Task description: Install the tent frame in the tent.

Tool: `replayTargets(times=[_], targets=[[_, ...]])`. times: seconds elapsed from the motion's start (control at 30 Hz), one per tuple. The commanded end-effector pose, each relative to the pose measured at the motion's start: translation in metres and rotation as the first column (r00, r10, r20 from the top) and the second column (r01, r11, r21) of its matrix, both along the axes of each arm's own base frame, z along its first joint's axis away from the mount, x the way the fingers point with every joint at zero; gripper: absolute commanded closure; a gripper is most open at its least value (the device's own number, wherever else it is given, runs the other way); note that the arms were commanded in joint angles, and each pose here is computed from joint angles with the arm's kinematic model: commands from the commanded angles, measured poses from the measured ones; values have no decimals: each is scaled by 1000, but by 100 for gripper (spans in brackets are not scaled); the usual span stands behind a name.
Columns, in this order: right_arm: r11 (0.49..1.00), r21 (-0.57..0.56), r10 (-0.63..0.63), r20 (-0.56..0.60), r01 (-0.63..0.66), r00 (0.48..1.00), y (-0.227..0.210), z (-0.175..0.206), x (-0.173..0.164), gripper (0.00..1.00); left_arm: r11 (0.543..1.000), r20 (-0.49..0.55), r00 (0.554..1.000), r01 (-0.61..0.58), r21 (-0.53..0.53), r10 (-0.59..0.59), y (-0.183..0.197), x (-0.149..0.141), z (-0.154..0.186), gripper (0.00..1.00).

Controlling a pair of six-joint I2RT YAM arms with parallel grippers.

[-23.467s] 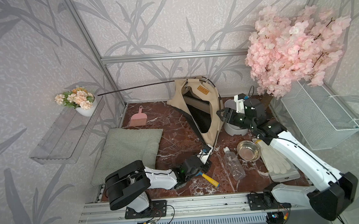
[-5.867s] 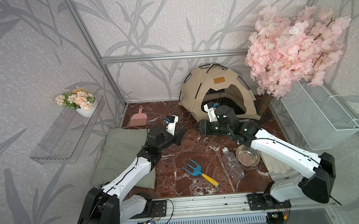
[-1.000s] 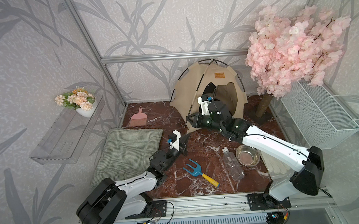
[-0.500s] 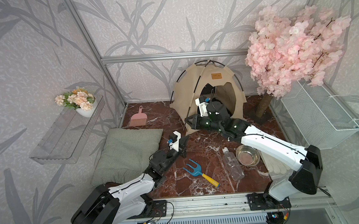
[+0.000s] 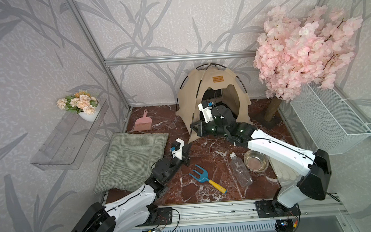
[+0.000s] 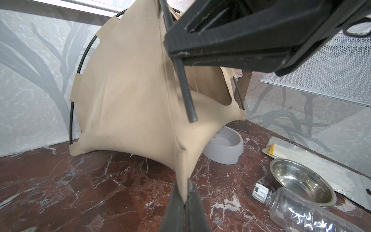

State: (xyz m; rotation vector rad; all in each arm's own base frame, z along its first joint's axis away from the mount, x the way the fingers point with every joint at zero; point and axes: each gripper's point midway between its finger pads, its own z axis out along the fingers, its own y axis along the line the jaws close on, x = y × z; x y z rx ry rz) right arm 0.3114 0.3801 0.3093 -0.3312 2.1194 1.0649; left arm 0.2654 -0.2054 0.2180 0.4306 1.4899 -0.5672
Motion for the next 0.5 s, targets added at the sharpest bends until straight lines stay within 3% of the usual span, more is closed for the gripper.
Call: replayTargets(times=[0.0, 0.47], targets=[[997, 43, -73, 167, 66, 983, -20, 52, 22, 100, 999, 12, 1000, 18, 38, -18, -2, -6, -6, 100], [997, 43, -67, 104, 62, 992, -7, 21, 25, 100, 999, 46, 999, 14, 34, -15, -1, -7, 6, 100]])
